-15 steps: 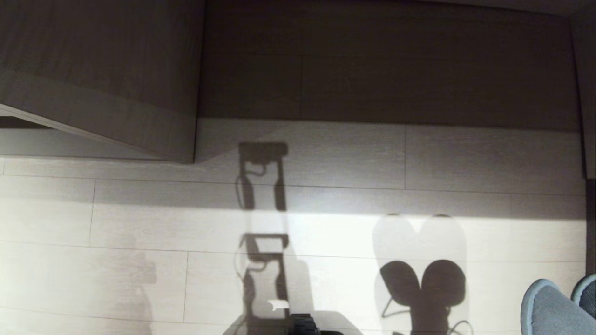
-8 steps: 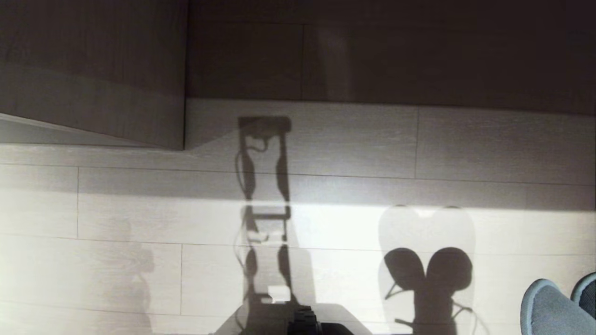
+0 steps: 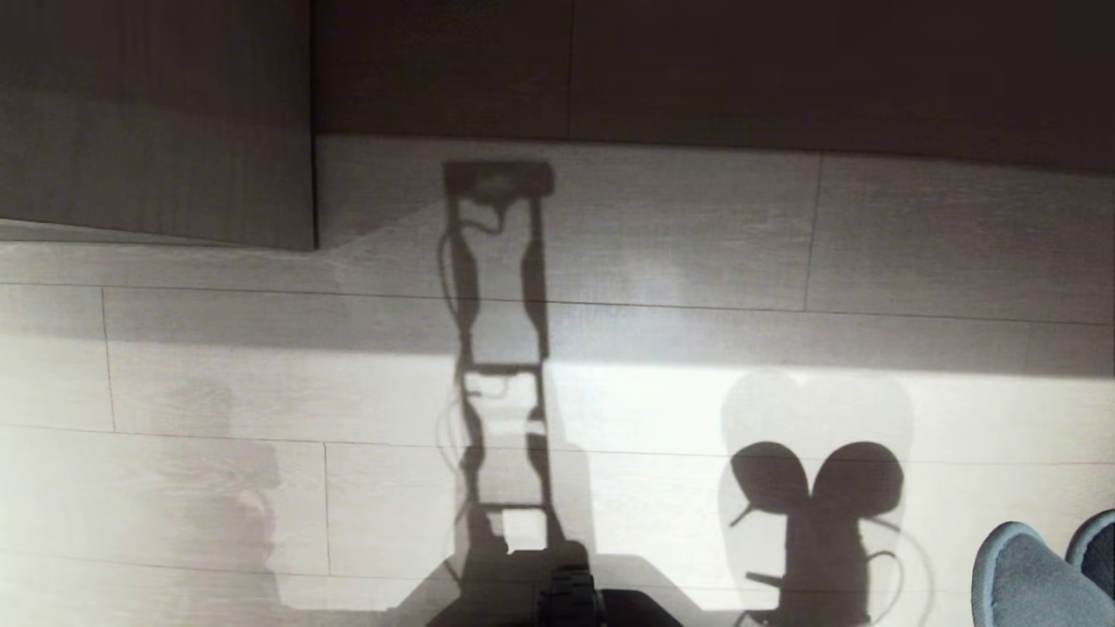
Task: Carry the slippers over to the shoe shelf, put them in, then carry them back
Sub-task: Place the slippers on the floor
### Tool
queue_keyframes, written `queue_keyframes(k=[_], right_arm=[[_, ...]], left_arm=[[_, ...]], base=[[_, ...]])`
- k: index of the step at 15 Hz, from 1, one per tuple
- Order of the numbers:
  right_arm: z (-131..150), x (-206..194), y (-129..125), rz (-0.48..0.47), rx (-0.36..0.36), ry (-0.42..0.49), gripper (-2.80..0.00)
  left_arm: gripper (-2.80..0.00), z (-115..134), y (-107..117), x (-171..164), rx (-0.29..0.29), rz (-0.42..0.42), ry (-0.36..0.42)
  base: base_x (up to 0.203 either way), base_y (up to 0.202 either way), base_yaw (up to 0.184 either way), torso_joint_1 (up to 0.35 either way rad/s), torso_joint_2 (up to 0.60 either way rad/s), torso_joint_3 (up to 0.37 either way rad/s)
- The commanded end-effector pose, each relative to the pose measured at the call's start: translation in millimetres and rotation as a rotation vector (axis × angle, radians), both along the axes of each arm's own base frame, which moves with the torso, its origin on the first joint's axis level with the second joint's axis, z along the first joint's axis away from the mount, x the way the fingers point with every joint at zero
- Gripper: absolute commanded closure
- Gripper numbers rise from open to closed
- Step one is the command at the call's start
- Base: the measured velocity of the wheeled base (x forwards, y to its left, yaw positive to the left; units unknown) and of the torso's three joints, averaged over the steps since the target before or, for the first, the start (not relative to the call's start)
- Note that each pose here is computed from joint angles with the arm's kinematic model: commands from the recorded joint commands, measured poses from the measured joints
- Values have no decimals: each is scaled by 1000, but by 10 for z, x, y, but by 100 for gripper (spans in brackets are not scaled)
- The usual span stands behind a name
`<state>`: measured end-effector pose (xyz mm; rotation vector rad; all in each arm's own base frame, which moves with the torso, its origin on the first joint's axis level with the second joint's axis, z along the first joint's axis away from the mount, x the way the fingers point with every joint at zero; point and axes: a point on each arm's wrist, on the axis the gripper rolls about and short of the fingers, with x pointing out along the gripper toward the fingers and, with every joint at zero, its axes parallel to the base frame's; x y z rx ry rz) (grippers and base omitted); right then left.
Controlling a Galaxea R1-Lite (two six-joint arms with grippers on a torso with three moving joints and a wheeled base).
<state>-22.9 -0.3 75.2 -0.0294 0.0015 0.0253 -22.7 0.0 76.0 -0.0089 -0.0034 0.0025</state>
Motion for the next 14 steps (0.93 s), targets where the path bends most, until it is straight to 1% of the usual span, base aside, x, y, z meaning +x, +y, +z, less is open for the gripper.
queue_keyframes(k=[1,4,6,14], right_arm=[[0,1,0,1,0,1,0],[0,1,0,2,0,1,0],[0,-1,0,1,-1,0,0],[0,0,0,2,-1,0,0]], left_arm=[[0,0,0,0,0,1,0],[0,0,0,0,0,1,0],[0,0,0,-1,0,1,-1],[0,0,0,-1,0,1,-1]], base=[[0,0,0,2,6,-201],[0,0,0,3,4,-195],[0,0,0,4,2,-94],[0,0,0,0,1,-5]])
